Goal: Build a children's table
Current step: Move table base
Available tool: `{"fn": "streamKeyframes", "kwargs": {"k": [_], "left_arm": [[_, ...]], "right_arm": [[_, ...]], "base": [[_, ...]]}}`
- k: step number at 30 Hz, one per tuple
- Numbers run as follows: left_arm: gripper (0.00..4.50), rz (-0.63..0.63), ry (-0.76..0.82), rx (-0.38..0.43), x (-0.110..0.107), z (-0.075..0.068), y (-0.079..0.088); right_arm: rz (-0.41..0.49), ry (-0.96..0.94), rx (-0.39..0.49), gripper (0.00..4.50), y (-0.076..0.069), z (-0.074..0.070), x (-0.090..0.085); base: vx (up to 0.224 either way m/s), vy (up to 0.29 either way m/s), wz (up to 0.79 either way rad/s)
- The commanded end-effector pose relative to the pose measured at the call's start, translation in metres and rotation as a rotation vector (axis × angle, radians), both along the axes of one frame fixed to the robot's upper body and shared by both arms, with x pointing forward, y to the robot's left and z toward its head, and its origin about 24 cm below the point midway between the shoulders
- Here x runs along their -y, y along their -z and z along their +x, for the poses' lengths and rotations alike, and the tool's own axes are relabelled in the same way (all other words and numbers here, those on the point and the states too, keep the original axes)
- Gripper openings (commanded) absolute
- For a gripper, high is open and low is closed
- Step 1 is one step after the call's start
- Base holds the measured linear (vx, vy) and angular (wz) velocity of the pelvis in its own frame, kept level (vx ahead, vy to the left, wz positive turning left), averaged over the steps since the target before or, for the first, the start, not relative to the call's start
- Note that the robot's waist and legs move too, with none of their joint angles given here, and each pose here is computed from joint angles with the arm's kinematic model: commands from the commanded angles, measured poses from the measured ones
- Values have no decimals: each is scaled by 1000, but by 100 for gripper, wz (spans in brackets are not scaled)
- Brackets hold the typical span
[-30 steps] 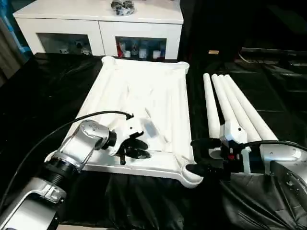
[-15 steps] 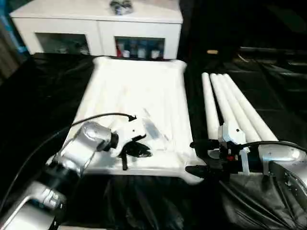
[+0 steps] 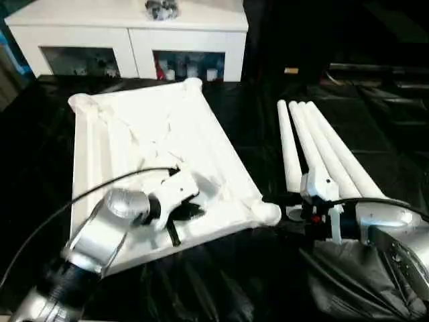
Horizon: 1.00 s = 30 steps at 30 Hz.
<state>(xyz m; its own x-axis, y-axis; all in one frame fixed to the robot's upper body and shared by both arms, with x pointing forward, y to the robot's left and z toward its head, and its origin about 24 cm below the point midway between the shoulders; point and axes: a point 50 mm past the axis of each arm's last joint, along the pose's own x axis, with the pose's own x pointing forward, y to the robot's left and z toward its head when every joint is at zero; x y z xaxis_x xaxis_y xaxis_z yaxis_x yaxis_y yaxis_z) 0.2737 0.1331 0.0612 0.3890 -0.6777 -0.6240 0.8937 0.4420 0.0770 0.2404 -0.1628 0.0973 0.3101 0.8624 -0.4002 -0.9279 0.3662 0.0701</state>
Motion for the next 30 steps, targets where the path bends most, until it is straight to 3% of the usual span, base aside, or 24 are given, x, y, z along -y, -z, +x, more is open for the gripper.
{"fn": "streamKeyframes", "kwargs": {"k": [1,5,8,11,14,15,16,21,30], "left_arm": [[3,-17,-8,55,2,1,-11],[3,13,-39,92,3,4,-8],[41,10,-66,111,2,7,-9],[75,-25,-39,105,4,3,-17],[83,-70,-19,123,5,0,-27],[83,-111,-3,142,7,-1,-36],[83,-179,37,171,9,-4,-50],[83,-246,16,221,14,0,-65],[122,-239,12,194,19,-3,-60]], "right_arm": [[-2,8,19,397,-3,0,1],[-2,30,45,397,-4,4,1],[1,57,69,397,-5,9,1],[27,126,106,397,-9,18,-1],[47,221,114,431,-12,29,-1],[47,332,116,435,-13,40,2],[43,527,106,443,-12,59,7],[-28,829,30,443,-2,82,19],[-73,937,-20,450,7,93,18]], "base": [[0,0,0],[0,0,0],[0,0,0],[0,0,0],[0,0,0],[0,0,0],[0,0,0],[0,0,0],[0,0,0]]}}
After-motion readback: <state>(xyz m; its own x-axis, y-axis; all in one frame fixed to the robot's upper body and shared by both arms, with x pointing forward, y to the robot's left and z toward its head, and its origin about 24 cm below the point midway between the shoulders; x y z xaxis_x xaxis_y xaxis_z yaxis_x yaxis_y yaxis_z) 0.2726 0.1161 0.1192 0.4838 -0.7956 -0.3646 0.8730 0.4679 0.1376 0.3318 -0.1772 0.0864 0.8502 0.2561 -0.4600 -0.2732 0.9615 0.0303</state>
